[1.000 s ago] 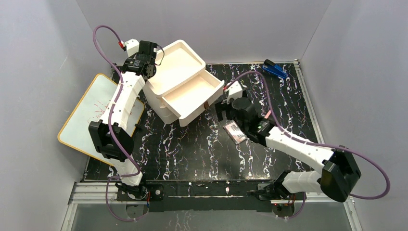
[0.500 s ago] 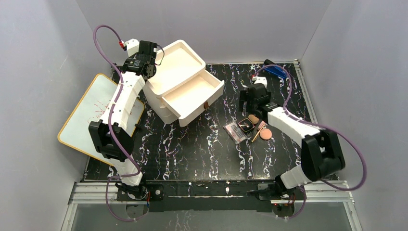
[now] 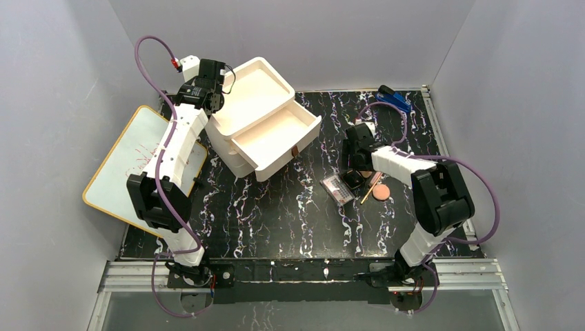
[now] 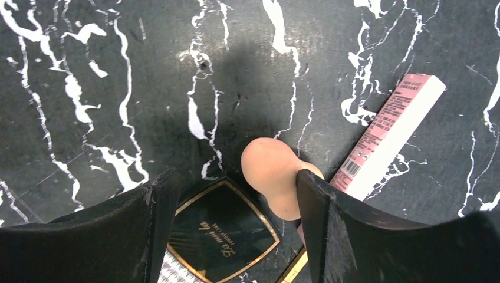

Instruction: Organize the makeup

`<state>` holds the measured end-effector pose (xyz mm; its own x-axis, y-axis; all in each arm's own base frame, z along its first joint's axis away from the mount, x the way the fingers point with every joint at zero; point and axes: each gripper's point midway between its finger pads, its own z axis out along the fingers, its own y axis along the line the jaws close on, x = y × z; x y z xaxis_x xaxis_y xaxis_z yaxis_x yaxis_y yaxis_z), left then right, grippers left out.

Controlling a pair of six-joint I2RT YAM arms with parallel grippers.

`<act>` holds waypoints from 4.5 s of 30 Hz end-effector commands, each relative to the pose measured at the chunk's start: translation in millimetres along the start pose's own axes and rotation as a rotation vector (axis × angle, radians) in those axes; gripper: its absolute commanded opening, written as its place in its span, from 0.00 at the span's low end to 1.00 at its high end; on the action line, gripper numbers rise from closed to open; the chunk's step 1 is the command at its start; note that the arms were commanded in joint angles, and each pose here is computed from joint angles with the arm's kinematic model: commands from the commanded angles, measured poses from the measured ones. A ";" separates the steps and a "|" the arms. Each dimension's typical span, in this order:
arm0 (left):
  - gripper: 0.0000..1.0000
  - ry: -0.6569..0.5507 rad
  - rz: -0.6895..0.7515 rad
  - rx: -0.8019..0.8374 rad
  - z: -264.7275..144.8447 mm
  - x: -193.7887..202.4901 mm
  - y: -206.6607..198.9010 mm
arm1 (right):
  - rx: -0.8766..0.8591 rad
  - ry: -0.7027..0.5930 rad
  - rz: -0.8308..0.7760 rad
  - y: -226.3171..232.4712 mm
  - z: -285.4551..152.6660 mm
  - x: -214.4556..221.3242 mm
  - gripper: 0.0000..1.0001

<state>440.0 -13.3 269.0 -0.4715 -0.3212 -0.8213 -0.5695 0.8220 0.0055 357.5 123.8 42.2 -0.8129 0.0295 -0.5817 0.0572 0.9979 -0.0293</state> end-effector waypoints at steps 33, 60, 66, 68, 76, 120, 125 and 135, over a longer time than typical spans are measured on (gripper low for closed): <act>0.00 0.097 0.110 0.025 8.2 32.5 -1.9 | -0.201 -0.437 0.170 22.8 -139.0 -197.9 0.01; 0.00 0.111 0.133 0.039 8.1 40.2 -0.5 | -0.647 -0.364 -0.134 229.8 -170.4 -175.0 0.19; 0.00 0.106 0.130 0.043 7.4 37.7 -1.5 | -0.681 -0.403 -0.153 236.9 -199.5 -176.8 0.07; 0.00 0.107 0.129 0.047 6.7 37.2 -2.1 | -0.684 -0.403 -0.158 237.6 -203.0 -176.4 0.30; 0.00 0.098 0.127 0.055 4.4 32.7 -3.2 | -0.548 -0.575 -0.119 190.9 -234.8 -203.7 0.58; 0.00 0.135 0.202 0.110 1.1 49.4 -1.0 | -0.085 0.117 0.736 -85.6 -22.8 74.1 0.44; 0.00 0.138 0.207 0.108 1.5 50.0 -1.0 | -0.101 0.123 0.755 -87.3 -13.9 69.1 0.14; 0.00 0.145 0.200 0.112 4.1 50.0 -5.6 | -0.159 -0.057 0.681 -84.2 -89.0 16.8 0.01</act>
<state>446.4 -16.1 267.1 -0.4766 -0.2619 -0.8392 -0.4881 0.8728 0.0049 278.0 43.2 37.4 -0.6364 0.6940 -0.3366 0.5504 0.7143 0.4323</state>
